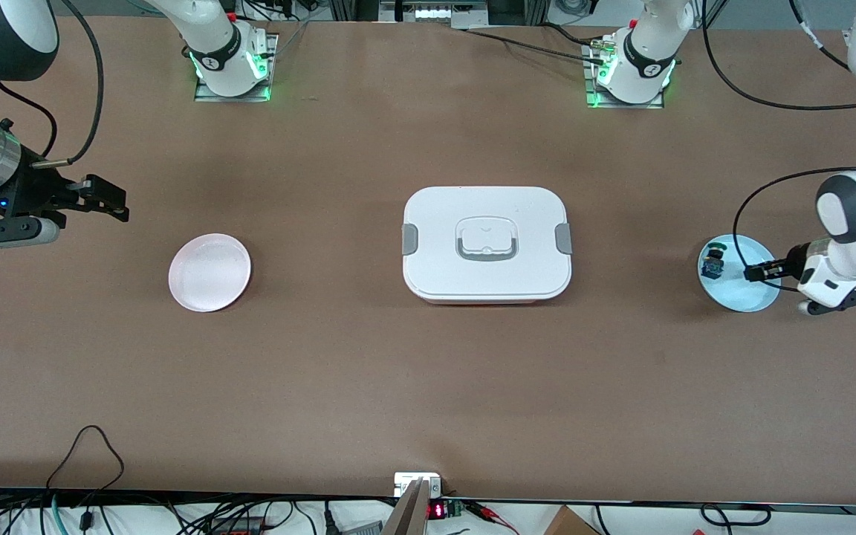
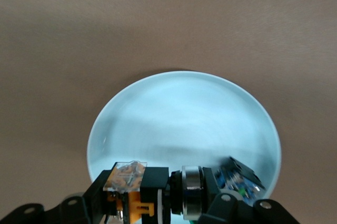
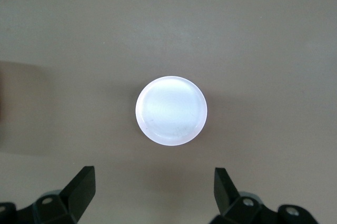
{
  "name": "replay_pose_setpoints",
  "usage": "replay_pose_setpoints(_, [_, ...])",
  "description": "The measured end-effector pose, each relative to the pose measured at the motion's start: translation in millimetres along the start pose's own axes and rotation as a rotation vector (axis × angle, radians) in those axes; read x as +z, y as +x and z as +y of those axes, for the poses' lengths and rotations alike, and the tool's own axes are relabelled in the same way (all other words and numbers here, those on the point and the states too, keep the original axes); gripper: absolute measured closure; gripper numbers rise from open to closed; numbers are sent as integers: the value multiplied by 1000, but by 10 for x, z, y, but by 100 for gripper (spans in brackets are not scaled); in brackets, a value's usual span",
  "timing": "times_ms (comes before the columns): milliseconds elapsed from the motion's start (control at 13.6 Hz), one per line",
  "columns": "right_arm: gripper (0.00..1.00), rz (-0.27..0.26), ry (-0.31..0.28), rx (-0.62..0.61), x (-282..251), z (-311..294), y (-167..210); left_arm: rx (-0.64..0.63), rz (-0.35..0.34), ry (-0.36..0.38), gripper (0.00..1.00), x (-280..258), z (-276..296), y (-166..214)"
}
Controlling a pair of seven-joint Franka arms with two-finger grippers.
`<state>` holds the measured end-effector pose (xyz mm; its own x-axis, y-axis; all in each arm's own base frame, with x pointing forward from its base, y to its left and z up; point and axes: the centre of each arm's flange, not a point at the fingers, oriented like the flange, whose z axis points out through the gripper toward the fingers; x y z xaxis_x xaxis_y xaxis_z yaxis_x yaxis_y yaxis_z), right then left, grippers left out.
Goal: Transfer orange switch to right arm and place
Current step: 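Close the left gripper on the orange switch and lift it, then carry the switch over the white box with the left gripper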
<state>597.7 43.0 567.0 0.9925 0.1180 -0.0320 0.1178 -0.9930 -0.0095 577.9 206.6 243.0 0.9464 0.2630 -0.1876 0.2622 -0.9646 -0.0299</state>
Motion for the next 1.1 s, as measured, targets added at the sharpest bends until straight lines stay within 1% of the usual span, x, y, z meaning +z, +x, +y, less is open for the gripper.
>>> replay_pose_setpoints(220, [0,0,0,0,1,2,0,27,-25,-6,28,-498,160,2])
replay_pose_setpoints(440, [0,3,0,0,-2,2,3,102,-83,-17,28,-812,482,-59])
replay_pose_setpoints(661, [0,10,-1,0,-8,3,10,233,-81,-29,28,-959,892,-79])
replay_pose_setpoints(807, [0,19,-1,0,-16,4,20,311,-78,-36,28,-981,1063,-94])
replay_pose_setpoints(1101, [0,50,-3,1,-43,6,53,555,-74,-60,28,-1025,1576,-182])
